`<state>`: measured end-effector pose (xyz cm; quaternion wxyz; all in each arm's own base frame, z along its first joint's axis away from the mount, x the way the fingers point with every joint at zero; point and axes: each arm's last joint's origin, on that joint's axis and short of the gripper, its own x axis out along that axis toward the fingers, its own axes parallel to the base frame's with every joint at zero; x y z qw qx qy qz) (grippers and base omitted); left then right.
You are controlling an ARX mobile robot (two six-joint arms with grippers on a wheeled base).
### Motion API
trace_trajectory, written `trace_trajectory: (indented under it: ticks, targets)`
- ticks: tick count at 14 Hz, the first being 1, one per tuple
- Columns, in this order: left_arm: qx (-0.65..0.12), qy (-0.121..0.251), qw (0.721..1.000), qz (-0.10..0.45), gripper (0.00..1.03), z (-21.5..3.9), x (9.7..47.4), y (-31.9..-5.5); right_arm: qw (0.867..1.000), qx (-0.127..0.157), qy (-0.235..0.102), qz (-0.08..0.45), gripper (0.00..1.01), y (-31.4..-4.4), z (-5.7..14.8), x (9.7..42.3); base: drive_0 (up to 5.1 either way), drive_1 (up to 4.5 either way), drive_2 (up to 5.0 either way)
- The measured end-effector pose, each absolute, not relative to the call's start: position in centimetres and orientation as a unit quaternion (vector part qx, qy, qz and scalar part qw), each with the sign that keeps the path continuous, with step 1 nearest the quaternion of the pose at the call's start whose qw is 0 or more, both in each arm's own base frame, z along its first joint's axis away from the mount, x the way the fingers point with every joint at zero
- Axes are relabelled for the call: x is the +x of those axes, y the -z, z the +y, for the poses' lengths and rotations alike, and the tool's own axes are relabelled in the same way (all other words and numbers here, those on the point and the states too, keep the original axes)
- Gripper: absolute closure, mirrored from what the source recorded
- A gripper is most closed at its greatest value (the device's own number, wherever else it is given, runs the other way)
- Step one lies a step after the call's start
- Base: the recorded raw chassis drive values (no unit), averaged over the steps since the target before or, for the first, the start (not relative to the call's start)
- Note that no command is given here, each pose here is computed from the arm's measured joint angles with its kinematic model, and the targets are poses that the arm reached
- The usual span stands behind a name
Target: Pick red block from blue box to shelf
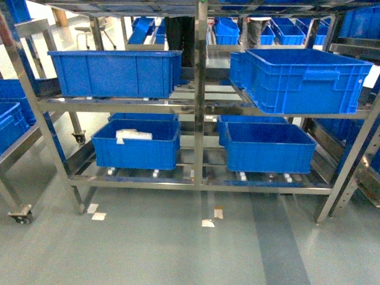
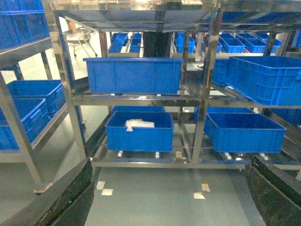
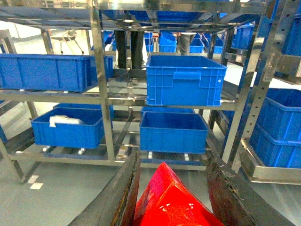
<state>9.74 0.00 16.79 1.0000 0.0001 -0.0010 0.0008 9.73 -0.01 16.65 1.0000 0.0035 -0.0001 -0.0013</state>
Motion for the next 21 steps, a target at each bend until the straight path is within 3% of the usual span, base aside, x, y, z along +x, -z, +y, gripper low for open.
trace_trajectory:
  ticks: [10,21]
  targets:
    - [0.000,-0.001,1.000,-0.001,0.05,0.00,9.74,-16.78,1.000,0.004,0.002,-0.001,0.64,-16.67,-0.01,9.73,1.1,3.36,-4.2]
    - [0.000,0.000,1.000,-0.001,0.05,-0.01,9.74,-16.80,1.000,0.004,0.002,-0.003,0.64,-16.69,-0.01,9.73,2.6,2.34,-5.0]
